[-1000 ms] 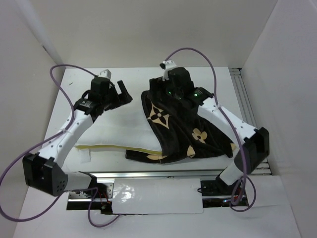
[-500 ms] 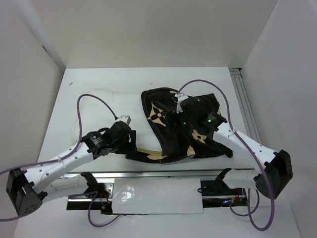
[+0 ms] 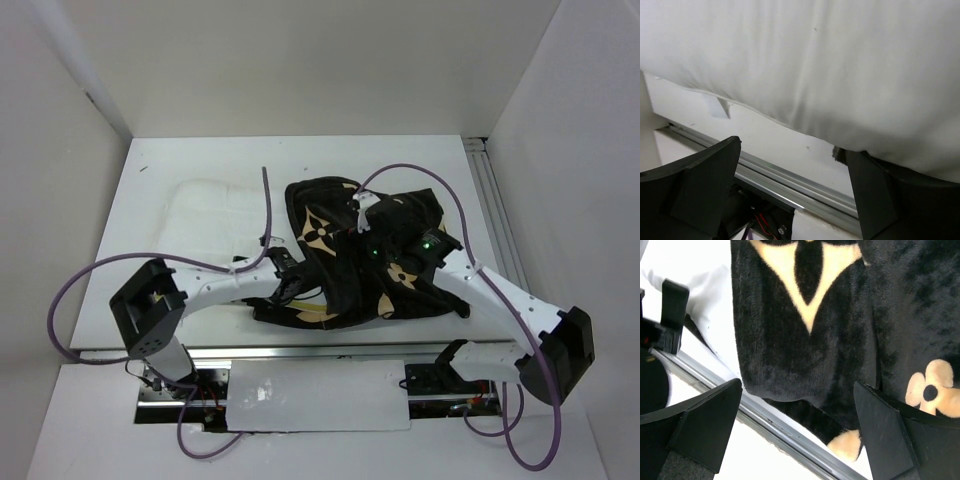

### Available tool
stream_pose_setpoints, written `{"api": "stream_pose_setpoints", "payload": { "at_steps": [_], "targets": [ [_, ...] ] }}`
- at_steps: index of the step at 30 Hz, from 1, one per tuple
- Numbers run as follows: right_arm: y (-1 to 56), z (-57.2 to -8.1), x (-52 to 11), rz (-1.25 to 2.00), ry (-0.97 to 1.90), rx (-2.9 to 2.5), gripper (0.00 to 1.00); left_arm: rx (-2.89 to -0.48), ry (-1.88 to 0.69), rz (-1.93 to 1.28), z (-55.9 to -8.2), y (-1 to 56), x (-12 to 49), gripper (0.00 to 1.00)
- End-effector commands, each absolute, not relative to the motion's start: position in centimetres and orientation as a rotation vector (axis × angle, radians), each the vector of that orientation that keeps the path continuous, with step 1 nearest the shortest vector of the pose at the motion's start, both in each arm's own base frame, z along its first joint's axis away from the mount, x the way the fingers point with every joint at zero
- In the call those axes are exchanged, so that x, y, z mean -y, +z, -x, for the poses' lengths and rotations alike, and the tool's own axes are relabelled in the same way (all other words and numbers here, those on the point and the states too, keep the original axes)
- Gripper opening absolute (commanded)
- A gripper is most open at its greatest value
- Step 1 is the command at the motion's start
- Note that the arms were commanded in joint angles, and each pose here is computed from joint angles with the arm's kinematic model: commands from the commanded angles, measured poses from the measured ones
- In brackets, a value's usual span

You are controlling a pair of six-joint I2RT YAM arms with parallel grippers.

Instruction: Put the pillow into the pillowcase

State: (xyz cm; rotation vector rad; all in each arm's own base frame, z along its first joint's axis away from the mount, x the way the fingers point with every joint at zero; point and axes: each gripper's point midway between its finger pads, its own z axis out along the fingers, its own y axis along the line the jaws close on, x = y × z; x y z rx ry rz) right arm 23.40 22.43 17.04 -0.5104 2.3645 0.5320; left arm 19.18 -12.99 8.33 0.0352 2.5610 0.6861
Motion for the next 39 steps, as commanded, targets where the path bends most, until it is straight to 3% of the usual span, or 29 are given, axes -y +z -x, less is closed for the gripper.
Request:
{"api": "stream_pose_setpoints", "payload": {
  "at_steps": [1, 7, 11, 19, 22, 24, 25, 31, 36, 39],
  "targets": [
    [19.0, -22.9, -22.7, 0.552, 0.572, -2.316, 1.0, -2.334, 0.879, -0.012, -21.3, 11.5, 10.6, 0.99],
    [19.7, -22.7, -22.6, 0.565, 0.587, -2.309, 1.0, -2.243, 0.787, -0.116, -23.6, 11.6, 11.8, 0.99],
    [20.2, -22.1, -22.9, 0.582, 0.634, -2.291, 1.0, -2.227, 0.441, -0.337, -26.5, 9.5, 16.6, 0.99],
    [20.4, -21.8, -23.1, 0.578, 0.68, -2.276, 1.0, -2.116, 0.149, -0.492, -29.9, 9.3, 19.3, 0.96],
    [20.0, -21.2, -23.3, 0.576, 0.713, -2.297, 1.0, -2.11, 0.105, -0.595, -30.8, 8.7, 21.2, 0.71],
    [18.6, -20.7, -22.7, 0.542, 0.696, -2.347, 0.97, -2.124, 0.056, -0.652, -31.1, 8.1, 22.9, 0.05],
    [18.2, -20.7, -22.3, 0.533, 0.676, -2.352, 0.97, -2.127, 0.05, -0.641, -31.3, 8.1, 23.1, 0.0],
    [14.7, -22.4, -20.5, 0.336, 0.496, -2.405, 0.91, -2.134, 0.0, -0.516, -32.3, 9.8, 24.4, 0.0],
    [14.1, -26.5, -19.1, 0.174, 0.251, -2.38, 0.58, -2.169, -0.109, -0.43, -32.3, 11.4, 26.0, 0.0],
    [14.7, -27.5, -19.1, 0.15, 0.212, -2.337, 0.56, -2.189, -0.13, -0.427, -32.1, 11.9, 26.4, 0.0]
  ]
}}
